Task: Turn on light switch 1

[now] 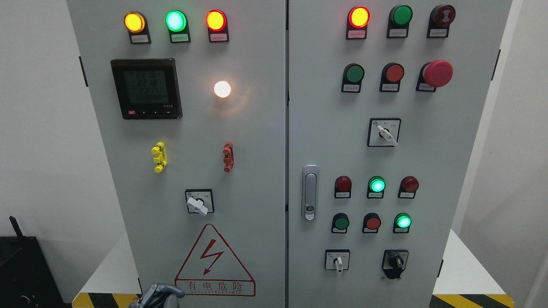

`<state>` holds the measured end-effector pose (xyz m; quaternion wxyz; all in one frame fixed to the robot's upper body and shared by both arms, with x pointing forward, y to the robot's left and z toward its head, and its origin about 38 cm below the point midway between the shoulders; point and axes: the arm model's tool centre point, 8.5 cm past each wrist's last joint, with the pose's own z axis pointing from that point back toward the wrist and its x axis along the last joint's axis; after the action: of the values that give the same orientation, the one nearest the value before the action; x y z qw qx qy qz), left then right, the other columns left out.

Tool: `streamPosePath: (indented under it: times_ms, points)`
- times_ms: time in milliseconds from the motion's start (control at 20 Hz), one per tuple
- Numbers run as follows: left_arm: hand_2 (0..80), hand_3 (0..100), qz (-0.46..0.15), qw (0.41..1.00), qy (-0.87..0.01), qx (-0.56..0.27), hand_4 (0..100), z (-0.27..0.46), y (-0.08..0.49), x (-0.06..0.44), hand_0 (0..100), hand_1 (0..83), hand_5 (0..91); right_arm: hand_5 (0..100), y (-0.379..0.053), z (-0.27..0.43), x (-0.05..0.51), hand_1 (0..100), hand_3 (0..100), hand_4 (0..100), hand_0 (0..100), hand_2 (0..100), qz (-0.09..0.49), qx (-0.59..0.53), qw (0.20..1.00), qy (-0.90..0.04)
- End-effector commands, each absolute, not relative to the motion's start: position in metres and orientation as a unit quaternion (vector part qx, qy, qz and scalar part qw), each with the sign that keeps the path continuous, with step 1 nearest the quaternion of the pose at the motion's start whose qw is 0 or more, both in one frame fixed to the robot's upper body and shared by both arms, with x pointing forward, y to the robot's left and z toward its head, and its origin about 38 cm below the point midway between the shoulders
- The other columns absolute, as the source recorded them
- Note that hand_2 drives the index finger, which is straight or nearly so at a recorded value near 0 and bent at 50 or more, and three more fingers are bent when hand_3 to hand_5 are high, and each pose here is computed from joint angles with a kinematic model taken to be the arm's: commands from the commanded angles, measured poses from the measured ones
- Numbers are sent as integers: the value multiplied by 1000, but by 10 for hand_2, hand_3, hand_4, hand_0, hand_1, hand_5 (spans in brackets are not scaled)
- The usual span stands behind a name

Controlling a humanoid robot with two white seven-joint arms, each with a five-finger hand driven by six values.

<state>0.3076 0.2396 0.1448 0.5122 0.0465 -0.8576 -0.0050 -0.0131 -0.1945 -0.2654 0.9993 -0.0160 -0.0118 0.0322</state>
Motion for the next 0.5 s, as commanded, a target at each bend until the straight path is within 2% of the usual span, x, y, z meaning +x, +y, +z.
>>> streamPosePath:
  times_ms: [0, 100, 150, 250, 300, 350, 450]
  points:
    - [437, 746, 6, 664, -742, 89, 740, -12, 297, 235, 153, 204, 453, 0, -194, -265, -13, 0, 0, 0, 0, 0, 20, -15, 1000, -11]
    - [346, 637, 12, 707, -701, 94, 662, -59, 307, 202, 148, 162, 339, 0, -194, -265, -13, 0, 0, 0, 0, 0, 20, -15, 1000, -11]
    - [328, 609, 15, 735, -671, 91, 632, -86, 309, 183, 145, 155, 293, 0, -194, -265, -13, 0, 0, 0, 0, 0, 20, -15, 1000, -11]
    - [232, 473, 5, 793, -606, 63, 477, -134, 303, 143, 140, 148, 71, 0, -194, -265, -13, 0, 0, 0, 0, 0, 20, -15, 1000, -11]
    - [212, 452, 1, 816, -577, 46, 459, -153, 298, 124, 139, 147, 57, 0, -194, -265, -13, 0, 0, 0, 0, 0, 20, -15, 1000, -11]
    - [147, 366, 0, 839, -543, 29, 396, -172, 292, 101, 139, 138, 2, 0, -194, -265, -13, 0, 0, 0, 0, 0, 20, -15, 1000, -11]
    - [78, 278, 1, 873, -488, 6, 331, -197, 285, 70, 138, 118, 0, 0, -194, -265, -13, 0, 0, 0, 0, 0, 20, -15, 1000, -11]
